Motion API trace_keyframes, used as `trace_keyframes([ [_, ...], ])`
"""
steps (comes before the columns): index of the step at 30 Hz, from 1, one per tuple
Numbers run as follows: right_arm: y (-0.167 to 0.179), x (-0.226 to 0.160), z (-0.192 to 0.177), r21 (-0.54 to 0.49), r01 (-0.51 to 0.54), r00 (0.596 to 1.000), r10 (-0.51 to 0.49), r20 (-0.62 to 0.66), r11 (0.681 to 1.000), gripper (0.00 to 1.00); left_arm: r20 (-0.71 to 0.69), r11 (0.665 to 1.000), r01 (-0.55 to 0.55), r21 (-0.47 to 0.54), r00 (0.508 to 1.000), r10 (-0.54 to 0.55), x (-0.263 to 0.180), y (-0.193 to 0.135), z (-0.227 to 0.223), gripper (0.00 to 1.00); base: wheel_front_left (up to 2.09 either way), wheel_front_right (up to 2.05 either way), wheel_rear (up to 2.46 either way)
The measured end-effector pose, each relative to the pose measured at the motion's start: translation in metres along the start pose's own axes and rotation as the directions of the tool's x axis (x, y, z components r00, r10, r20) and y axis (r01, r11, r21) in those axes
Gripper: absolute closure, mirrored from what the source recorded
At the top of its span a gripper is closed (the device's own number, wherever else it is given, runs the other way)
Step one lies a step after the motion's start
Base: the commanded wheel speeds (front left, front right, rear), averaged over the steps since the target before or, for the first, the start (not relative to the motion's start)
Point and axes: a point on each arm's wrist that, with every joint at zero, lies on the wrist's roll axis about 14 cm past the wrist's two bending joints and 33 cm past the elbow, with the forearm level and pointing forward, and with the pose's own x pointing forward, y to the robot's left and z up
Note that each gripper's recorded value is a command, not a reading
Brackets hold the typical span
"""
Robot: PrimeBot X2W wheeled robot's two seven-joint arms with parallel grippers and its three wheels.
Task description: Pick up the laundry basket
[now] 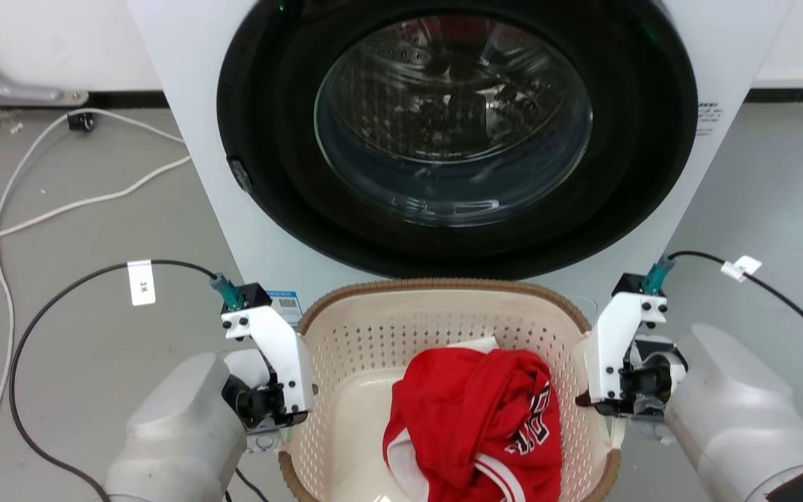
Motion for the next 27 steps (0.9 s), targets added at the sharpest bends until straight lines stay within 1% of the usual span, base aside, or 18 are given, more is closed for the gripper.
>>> trace_keyframes([
  [3,0.001,-0.003,-0.010,0.011,-0.007,1.000,0.007,-0.014,1.000,1.00,-0.008,1.000,0.000,0.002,1.000,0.000,-0.004,0.000,-0.006,1.00,0.00,0.00,0.00],
  [4,0.000,-0.002,-0.018,0.020,-0.006,1.000,0.006,-0.027,1.000,1.00,-0.016,1.000,-0.001,0.001,1.000,0.001,-0.005,0.000,-0.012,1.00,0.00,0.00,0.00],
  [6,-0.002,-0.002,-0.021,0.026,-0.005,0.999,0.006,-0.033,1.000,1.00,-0.019,1.000,0.001,0.000,1.000,-0.001,-0.004,-0.001,-0.013,1.00,0.00,0.00,0.00],
  [27,-0.003,0.000,-0.020,0.026,0.002,1.000,-0.001,-0.028,1.000,1.00,-0.011,1.000,0.001,-0.008,1.000,-0.001,-0.001,0.000,-0.016,1.00,0.00,0.00,0.00],
])
